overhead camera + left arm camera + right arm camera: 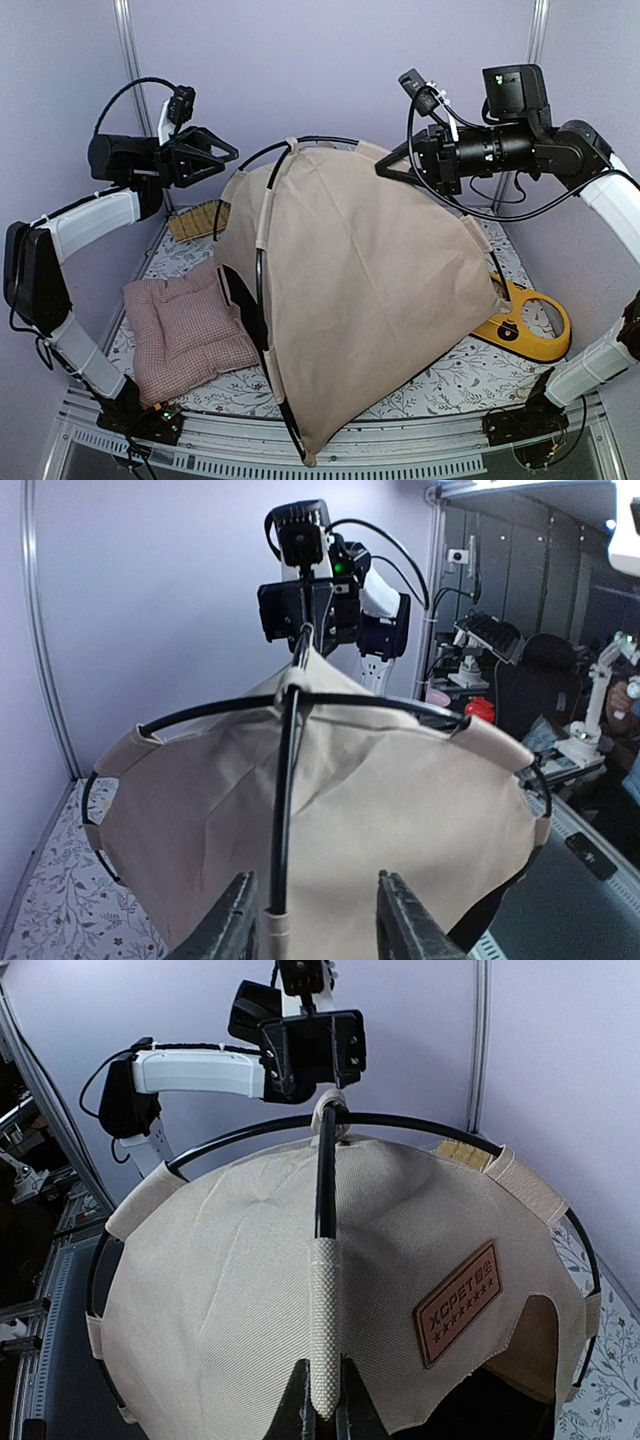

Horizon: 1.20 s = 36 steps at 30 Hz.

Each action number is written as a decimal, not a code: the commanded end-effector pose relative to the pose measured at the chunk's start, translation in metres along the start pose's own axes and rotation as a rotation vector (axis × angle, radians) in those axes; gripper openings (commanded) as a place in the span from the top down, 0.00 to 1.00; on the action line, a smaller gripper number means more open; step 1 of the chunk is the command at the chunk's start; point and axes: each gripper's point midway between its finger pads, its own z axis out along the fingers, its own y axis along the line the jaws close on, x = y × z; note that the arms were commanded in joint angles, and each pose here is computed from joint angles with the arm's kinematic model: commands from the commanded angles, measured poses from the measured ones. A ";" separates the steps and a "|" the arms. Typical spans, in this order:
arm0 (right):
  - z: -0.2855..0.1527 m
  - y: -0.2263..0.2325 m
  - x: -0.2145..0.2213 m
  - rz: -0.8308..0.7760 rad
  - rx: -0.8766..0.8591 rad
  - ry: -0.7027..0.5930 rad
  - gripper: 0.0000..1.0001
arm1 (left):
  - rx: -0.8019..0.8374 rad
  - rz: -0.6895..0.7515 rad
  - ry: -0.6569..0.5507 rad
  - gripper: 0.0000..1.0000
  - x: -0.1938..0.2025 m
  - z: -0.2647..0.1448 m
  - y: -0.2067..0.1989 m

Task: Set up the pet tent

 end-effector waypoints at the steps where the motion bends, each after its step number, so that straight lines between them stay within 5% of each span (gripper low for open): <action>1: -0.017 -0.011 -0.022 -0.037 0.119 -0.123 1.00 | 0.040 0.044 0.118 0.54 0.008 -0.008 -0.021; 2: -0.021 -0.012 -0.024 -0.037 0.138 -0.141 1.00 | 0.031 0.044 0.105 0.52 0.006 -0.010 -0.020; 3: -0.022 -0.014 -0.024 -0.034 0.154 -0.153 1.00 | 0.024 0.040 0.097 0.36 0.004 -0.012 -0.020; 4: -0.023 -0.016 -0.025 -0.032 0.167 -0.165 1.00 | 0.010 0.039 0.080 0.10 0.000 -0.014 -0.019; 5: -0.024 -0.018 -0.026 -0.031 0.178 -0.175 1.00 | -0.004 0.041 0.066 0.02 -0.003 -0.017 -0.018; 8: -0.030 -0.022 -0.032 -0.027 0.218 -0.217 1.00 | -0.089 0.069 0.018 0.01 -0.013 -0.026 -0.013; 16: -0.053 -0.050 -0.050 0.034 0.414 -0.360 1.00 | -0.683 0.253 0.009 0.01 -0.042 -0.055 0.024; 24: -0.080 -0.105 -0.052 0.210 0.733 -0.571 1.00 | -1.107 0.182 -0.104 0.01 -0.071 -0.110 0.041; 29: -0.049 -0.120 -0.054 0.258 0.937 -0.689 1.00 | -1.177 0.106 -0.166 0.01 -0.066 -0.121 0.038; 36: 0.039 -0.169 -0.046 0.191 1.191 -0.684 1.00 | -1.256 -0.016 -0.212 0.01 -0.040 -0.133 0.033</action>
